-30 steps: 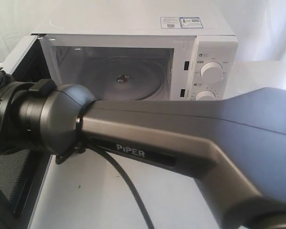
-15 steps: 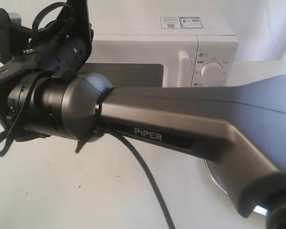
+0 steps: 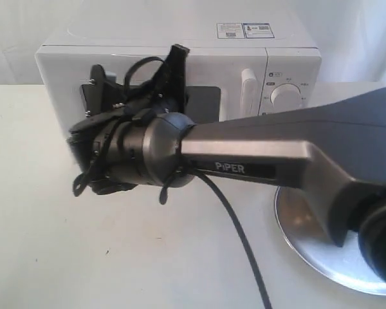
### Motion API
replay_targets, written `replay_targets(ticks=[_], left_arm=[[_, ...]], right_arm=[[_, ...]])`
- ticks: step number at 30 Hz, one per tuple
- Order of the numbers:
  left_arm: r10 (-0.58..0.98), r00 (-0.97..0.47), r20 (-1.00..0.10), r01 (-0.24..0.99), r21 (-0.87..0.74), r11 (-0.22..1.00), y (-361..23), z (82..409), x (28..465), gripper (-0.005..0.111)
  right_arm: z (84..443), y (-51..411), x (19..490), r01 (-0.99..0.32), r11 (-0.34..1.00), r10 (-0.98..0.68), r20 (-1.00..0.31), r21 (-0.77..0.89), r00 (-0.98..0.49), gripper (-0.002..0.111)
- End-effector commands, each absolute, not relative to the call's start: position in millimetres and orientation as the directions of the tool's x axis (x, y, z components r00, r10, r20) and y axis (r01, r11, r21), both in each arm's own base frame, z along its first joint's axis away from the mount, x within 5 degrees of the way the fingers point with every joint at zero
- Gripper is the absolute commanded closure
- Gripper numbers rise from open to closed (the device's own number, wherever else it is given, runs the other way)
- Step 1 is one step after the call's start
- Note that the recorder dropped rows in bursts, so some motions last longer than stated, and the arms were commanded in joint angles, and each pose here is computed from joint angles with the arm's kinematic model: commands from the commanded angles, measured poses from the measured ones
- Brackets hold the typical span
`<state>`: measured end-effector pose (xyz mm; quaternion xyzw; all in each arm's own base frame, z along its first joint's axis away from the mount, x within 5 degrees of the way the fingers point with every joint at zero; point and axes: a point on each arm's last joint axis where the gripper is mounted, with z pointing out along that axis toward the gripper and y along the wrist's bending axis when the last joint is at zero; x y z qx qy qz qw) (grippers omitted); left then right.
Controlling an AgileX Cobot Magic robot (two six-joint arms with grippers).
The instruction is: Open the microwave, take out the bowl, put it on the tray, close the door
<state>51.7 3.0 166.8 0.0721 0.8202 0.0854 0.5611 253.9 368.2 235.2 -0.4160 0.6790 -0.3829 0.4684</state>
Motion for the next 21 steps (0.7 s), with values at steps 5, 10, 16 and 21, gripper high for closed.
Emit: replay_targets(ticks=[5, 10, 16, 21], left_arm=[[0.209, -0.358, -0.910, 0.025, 0.214, 0.976, 3, 166, 52, 0.107], [0.209, -0.358, -0.910, 0.025, 0.214, 0.976, 3, 166, 52, 0.107], [0.209, -0.358, -0.910, 0.025, 0.214, 0.976, 3, 166, 52, 0.107], [0.209, -0.358, -0.910, 0.025, 0.214, 0.976, 3, 166, 52, 0.107]], right_arm=[[257, 301, 239, -0.141, 0.550, -0.833, -0.529, -0.823, -0.161, 0.108], [270, 253, 214, -0.149, 0.621, -0.784, -0.607, -0.770, -0.131, 0.108], [297, 195, 179, -0.155, 0.704, -0.711, -0.688, -0.694, -0.147, 0.108], [297, 146, 145, -0.224, 0.890, -0.456, -0.778, -0.397, -0.432, 0.108]])
